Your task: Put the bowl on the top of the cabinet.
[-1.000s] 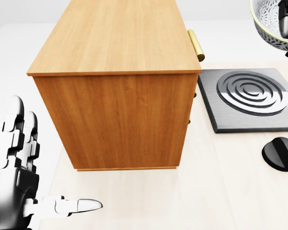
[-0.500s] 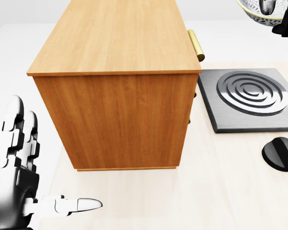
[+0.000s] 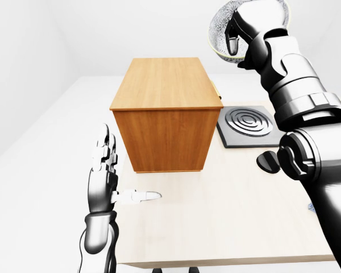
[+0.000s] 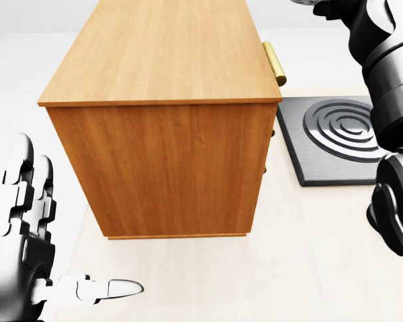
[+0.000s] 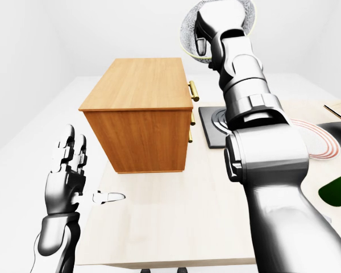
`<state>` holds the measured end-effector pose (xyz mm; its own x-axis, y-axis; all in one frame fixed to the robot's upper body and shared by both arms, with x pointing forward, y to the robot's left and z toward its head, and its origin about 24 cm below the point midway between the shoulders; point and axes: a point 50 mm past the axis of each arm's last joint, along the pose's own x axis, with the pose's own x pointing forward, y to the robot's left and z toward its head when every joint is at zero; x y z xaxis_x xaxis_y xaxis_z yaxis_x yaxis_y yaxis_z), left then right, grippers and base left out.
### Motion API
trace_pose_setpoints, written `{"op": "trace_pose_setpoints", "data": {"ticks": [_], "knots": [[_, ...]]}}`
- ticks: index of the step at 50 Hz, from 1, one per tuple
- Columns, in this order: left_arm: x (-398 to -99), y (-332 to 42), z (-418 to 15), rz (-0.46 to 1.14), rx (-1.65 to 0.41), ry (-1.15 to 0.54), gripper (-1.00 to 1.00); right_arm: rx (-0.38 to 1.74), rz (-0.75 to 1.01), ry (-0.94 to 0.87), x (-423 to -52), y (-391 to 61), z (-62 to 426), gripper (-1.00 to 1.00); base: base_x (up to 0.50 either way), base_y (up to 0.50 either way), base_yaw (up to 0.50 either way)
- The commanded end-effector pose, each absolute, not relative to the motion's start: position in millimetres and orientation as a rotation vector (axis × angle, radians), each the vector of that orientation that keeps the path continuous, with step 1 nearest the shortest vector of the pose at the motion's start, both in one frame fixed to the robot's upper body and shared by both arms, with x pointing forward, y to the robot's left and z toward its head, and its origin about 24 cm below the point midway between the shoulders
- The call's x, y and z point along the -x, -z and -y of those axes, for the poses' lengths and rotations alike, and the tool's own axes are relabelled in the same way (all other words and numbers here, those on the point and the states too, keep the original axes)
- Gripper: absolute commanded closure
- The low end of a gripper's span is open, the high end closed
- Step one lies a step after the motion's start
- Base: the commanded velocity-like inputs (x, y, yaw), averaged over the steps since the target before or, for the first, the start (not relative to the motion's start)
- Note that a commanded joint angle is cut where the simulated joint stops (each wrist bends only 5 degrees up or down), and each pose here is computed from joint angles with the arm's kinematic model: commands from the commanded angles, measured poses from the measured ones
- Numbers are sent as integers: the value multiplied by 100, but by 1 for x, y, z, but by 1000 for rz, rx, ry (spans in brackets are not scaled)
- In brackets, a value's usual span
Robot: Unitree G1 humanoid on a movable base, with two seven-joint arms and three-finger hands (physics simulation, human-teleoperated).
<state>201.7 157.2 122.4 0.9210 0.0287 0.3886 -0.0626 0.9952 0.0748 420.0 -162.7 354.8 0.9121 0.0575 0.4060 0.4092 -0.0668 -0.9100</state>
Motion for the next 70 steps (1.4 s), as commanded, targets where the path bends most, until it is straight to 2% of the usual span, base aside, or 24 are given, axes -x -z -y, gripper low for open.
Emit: {"op": "trace_pose_setpoints", "data": {"ticks": [1, 33, 70], "knots": [[-201, -121, -156, 391, -84, -40, -100, 1626, 485, 276, -416, -370, 124, 100, 0, 0, 0], [-202, -121, -158, 389, -79, -41, -100, 1609, 621, 142, -410, -366, 56, 100, 0, 0, 0], [-200, -124, -157, 403, -79, -38, -100, 1599, 597, 65, -417, -323, 45, 100, 0, 0, 0]]}}
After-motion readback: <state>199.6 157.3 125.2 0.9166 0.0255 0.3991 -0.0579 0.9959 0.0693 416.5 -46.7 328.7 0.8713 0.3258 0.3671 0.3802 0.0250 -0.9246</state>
